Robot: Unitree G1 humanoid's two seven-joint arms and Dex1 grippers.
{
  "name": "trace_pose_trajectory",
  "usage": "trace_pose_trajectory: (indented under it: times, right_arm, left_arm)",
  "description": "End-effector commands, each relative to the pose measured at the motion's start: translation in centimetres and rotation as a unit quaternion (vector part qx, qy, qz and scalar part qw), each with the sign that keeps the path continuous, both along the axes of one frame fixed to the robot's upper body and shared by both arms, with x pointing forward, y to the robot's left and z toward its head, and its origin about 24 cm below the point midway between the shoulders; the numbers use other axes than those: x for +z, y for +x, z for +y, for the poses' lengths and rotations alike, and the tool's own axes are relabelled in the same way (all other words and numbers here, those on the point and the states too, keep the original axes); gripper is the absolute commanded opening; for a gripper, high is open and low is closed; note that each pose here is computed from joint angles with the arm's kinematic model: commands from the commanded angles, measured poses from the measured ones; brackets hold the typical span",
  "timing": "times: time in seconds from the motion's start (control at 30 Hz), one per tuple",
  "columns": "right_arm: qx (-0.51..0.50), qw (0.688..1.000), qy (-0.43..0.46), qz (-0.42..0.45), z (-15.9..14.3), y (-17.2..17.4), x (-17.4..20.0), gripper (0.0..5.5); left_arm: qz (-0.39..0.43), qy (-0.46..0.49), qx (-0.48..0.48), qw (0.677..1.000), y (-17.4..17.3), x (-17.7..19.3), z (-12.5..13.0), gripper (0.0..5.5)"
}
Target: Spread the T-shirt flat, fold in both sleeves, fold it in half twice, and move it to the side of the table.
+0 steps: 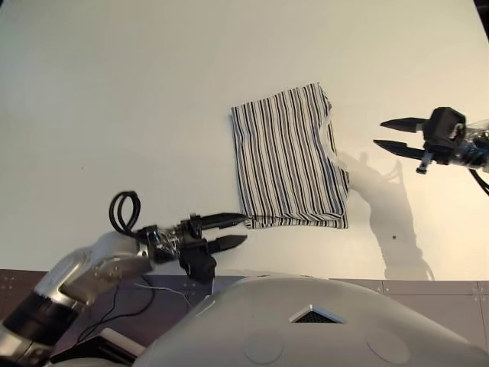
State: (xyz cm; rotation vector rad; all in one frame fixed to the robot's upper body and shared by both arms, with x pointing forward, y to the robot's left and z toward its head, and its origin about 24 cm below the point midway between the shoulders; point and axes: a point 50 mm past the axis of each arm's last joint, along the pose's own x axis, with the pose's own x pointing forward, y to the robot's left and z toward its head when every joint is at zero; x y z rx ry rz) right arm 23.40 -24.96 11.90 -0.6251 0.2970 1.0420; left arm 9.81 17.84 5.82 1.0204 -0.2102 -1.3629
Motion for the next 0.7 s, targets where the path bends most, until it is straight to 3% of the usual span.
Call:
trace_pose_trajectory:
  times: [0.03, 0.33, 0.6, 0.7]
  right_arm:
    - [0.007, 1.000, 0.001, -0.008, 0.4, 0.6, 0.5, 1.53]
    - [0.025, 0.999, 0.015, -0.019, 1.9, 1.7, 0.7, 1.53]
    - [0.035, 0.999, 0.011, -0.015, 2.2, 1.4, 0.0, 1.53]
    - [0.059, 0.998, -0.035, -0.008, 1.1, -0.3, -1.0, 1.53]
  left_arm:
    - [-0.010, 0.051, 0.016, 0.999, -0.6, -1.2, -0.1, 2.47]
    - [-0.041, 0.093, 0.050, 0.994, 1.1, -4.2, -0.4, 2.47]
    - [-0.049, 0.089, 0.008, 0.995, 2.8, -4.6, -1.4, 2.47]
    - [-0.043, 0.083, -0.014, 0.995, 2.8, -4.3, -1.5, 1.95]
